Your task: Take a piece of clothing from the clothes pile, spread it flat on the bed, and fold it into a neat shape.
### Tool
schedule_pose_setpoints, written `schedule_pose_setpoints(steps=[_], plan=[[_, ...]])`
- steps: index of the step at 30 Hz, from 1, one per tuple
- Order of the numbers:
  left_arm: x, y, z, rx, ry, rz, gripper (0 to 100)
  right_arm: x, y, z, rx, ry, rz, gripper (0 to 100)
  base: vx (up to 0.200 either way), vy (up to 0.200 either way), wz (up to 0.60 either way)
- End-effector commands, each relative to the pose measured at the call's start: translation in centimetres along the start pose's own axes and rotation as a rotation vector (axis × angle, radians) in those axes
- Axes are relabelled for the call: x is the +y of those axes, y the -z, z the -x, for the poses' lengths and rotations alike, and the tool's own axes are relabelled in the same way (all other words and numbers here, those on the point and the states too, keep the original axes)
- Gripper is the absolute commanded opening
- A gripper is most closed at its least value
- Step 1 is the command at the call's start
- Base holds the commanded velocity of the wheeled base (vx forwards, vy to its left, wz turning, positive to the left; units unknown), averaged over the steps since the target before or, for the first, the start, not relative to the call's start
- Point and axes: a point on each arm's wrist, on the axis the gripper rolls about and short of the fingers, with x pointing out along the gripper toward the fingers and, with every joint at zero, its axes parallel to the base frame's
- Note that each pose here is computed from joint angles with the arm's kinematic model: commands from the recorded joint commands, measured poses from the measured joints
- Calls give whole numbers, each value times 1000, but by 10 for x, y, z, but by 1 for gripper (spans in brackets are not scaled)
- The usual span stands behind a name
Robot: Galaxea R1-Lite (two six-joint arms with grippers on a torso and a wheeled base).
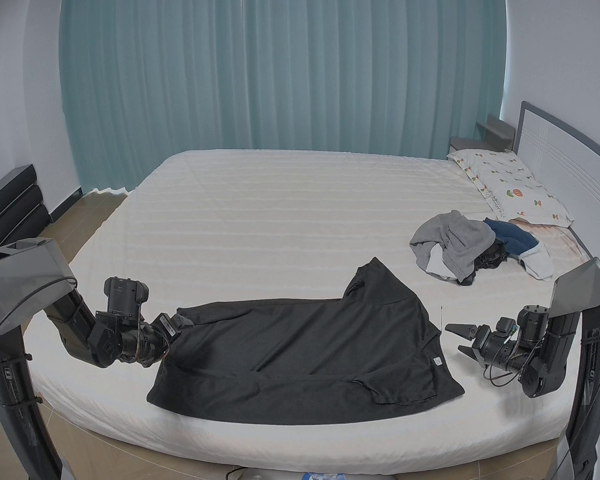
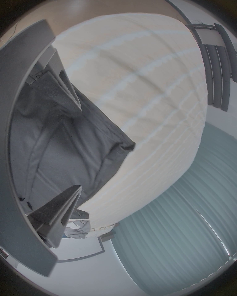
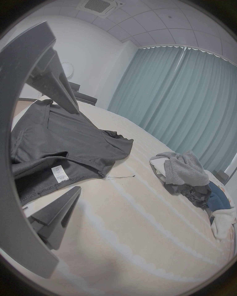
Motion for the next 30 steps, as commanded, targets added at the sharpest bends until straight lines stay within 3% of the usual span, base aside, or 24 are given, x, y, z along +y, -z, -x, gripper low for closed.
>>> schedule_pose_setpoints(steps=[1,9,15,20,30], plan=[[-5,-23,-2,-68,29,18,100,1,2,-1,9,-12,-3,100,0,0,0],[-12,-52,-38,-131,62,16,100,0,4,-4,18,-13,-42,100,0,0,0],[-13,-51,-68,-112,56,-16,100,0,4,-4,18,-15,-54,100,0,0,0],[-19,-47,-73,-63,37,-24,100,1,6,-6,24,-17,-51,100,0,0,0],[-20,-43,-80,-47,33,-28,100,1,6,-7,27,-18,-47,100,0,0,0]])
